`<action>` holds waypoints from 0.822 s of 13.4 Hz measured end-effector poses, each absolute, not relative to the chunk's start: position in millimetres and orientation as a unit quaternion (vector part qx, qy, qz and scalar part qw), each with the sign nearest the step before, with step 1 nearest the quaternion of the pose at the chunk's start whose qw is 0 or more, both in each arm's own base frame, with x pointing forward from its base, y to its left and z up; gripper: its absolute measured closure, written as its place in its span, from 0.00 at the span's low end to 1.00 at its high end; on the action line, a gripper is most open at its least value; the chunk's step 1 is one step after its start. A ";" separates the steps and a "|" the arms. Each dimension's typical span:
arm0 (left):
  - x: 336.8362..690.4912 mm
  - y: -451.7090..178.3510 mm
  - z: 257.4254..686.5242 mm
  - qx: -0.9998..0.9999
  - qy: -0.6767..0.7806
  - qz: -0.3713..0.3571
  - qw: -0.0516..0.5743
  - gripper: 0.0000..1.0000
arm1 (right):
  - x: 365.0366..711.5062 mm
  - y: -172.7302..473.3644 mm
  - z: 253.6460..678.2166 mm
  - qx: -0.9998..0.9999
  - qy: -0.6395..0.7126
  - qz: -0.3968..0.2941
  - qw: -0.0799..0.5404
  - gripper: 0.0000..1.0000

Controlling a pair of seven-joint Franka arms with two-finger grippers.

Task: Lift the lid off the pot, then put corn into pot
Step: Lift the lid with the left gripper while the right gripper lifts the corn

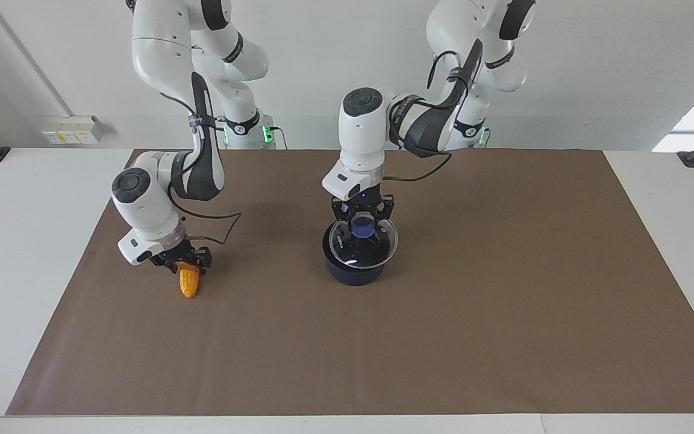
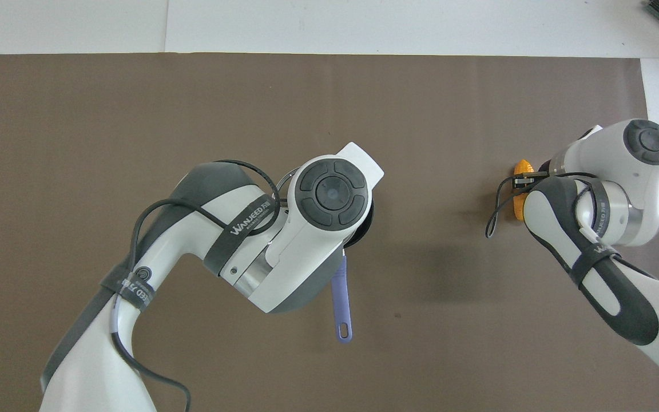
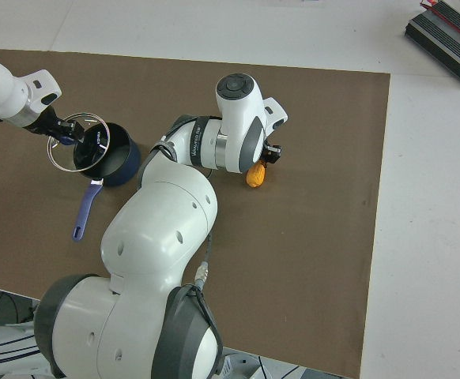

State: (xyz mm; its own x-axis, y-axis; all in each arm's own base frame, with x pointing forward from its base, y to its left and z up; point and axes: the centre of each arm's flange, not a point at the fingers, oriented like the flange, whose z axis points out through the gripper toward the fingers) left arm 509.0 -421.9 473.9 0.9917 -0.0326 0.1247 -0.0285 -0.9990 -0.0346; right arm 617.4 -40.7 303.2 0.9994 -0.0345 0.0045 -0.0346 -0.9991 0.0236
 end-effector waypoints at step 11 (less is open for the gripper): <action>566.0 -253.9 438.4 -0.991 0.121 -0.048 0.038 0.38 | 607.7 46.0 462.9 0.999 -0.043 0.029 -0.012 0.61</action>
